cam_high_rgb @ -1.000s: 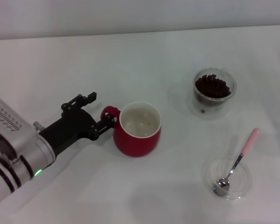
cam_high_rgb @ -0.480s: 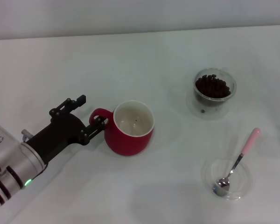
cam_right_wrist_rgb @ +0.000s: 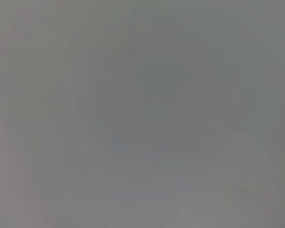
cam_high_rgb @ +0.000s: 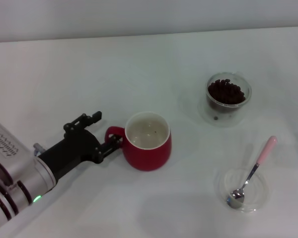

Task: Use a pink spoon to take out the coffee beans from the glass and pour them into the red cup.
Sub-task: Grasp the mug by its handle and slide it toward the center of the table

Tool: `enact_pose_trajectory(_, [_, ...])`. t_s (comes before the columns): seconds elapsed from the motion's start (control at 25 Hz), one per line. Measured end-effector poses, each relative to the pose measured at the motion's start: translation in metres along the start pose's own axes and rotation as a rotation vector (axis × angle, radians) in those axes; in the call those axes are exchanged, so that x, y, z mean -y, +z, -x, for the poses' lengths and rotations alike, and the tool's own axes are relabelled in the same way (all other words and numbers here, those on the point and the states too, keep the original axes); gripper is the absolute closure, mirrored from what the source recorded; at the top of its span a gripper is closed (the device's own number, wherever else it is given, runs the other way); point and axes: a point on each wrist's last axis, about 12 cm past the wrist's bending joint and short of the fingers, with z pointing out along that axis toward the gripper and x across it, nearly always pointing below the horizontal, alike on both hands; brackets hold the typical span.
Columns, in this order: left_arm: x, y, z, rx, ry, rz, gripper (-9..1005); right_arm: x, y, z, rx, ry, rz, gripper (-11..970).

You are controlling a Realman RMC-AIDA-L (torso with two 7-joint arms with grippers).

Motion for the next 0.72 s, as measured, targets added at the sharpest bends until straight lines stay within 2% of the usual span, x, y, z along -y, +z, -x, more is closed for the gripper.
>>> enact_pose_trajectory(0.36, [0.009,-0.005,-0.006,-0.018,0.000,-0.032,283,0.000,0.000,0.000,0.002,-0.002,0.003,153])
enact_pose_trajectory(0.72, [0.019,-0.022,-0.014,0.013,-0.026,-0.044,284,0.004,0.000,0.003,0.006,-0.017,-0.001,153])
